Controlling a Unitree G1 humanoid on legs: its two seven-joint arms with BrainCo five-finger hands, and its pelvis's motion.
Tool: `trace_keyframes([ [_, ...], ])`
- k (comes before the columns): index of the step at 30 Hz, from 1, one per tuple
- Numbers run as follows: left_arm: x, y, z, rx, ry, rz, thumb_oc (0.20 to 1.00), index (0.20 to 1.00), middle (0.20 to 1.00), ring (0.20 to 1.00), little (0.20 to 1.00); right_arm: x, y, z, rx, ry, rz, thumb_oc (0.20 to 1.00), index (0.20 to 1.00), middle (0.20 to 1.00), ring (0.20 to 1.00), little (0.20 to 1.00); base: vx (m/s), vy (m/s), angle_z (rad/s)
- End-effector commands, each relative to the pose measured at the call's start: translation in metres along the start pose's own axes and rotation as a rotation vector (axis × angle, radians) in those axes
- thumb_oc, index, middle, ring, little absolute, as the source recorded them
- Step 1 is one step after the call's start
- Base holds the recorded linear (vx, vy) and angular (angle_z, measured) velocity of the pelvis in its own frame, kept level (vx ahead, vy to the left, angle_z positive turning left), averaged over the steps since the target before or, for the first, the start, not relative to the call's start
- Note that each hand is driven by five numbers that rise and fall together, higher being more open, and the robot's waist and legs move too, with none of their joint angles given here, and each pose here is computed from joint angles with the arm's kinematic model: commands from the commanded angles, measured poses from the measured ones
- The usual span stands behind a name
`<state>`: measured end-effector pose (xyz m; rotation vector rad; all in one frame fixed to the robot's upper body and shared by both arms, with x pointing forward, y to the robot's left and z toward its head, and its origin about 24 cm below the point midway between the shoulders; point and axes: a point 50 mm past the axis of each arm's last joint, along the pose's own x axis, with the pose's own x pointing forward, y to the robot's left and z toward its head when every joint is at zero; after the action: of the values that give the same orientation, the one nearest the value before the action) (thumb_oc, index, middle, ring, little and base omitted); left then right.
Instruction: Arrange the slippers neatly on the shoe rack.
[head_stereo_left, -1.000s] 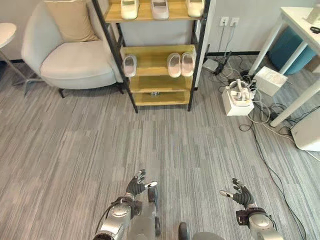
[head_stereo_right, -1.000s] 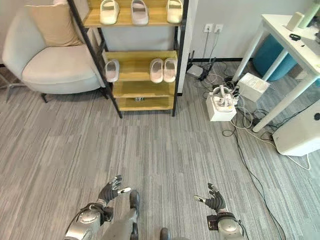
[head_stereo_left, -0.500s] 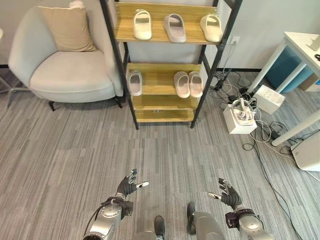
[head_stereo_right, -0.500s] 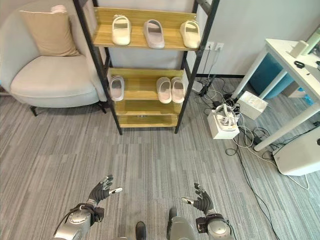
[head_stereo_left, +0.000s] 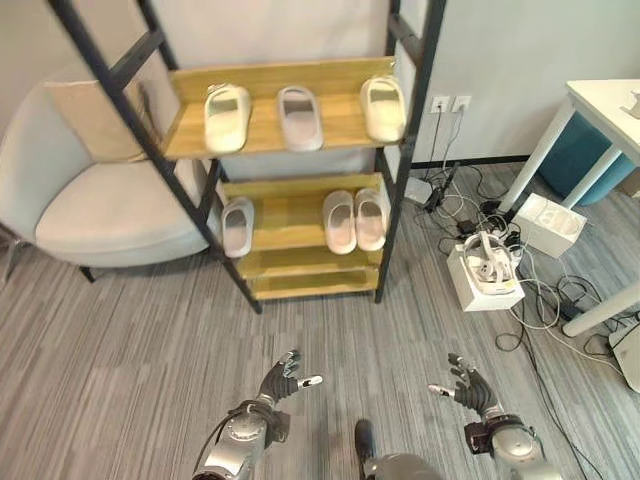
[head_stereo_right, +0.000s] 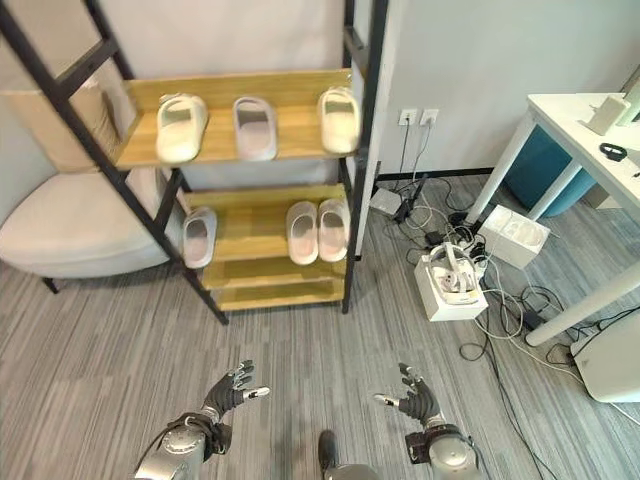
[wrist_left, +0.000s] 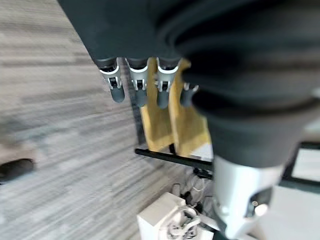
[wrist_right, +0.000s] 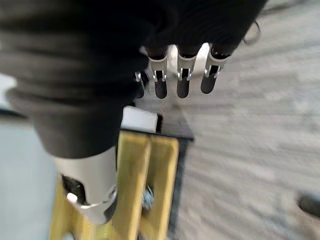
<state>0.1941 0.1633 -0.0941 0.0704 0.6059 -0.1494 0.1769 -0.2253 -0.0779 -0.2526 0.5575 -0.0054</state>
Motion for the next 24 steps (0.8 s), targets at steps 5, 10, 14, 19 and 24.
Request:
trace_keyframes([
  [5, 0.007, 0.003, 0.024, 0.001, -0.094, 0.014, 1.0, 1.0, 1.0, 1.0, 1.0, -0.001, -0.019, 0.013, -0.003, -0.073, -0.064, 1.0, 1.0, 1.0, 1.0, 1.0, 0.26, 0.002, -0.14],
  [10, 0.008, 0.007, 0.025, -0.001, -0.099, 0.037, 1.0, 1.0, 1.0, 1.0, 1.0, -0.001, -0.018, 0.008, 0.001, -0.049, -0.077, 1.0, 1.0, 1.0, 1.0, 1.0, 0.26, 0.072, -0.18],
  [14, 0.001, 0.011, 0.012, -0.018, -0.067, 0.052, 1.0, 1.0, 1.0, 1.0, 1.0, -0.005, -0.009, 0.002, -0.004, -0.023, -0.034, 1.0, 1.0, 1.0, 1.0, 1.0, 0.38, 0.216, -0.33],
  [19, -0.003, 0.012, 0.009, -0.004, -0.058, 0.04, 1.0, 1.0, 1.0, 1.0, 1.0, -0.006, 0.001, -0.001, 0.005, -0.012, 0.001, 1.0, 1.0, 1.0, 1.0, 1.0, 0.19, 0.167, 0.05],
  [24, -0.003, 0.016, 0.011, 0.008, -0.063, 0.044, 1.0, 1.0, 1.0, 1.0, 1.0, -0.002, 0.01, 0.003, 0.017, -0.027, 0.019, 1.0, 1.0, 1.0, 1.0, 1.0, 0.1, 0.133, 0.08],
])
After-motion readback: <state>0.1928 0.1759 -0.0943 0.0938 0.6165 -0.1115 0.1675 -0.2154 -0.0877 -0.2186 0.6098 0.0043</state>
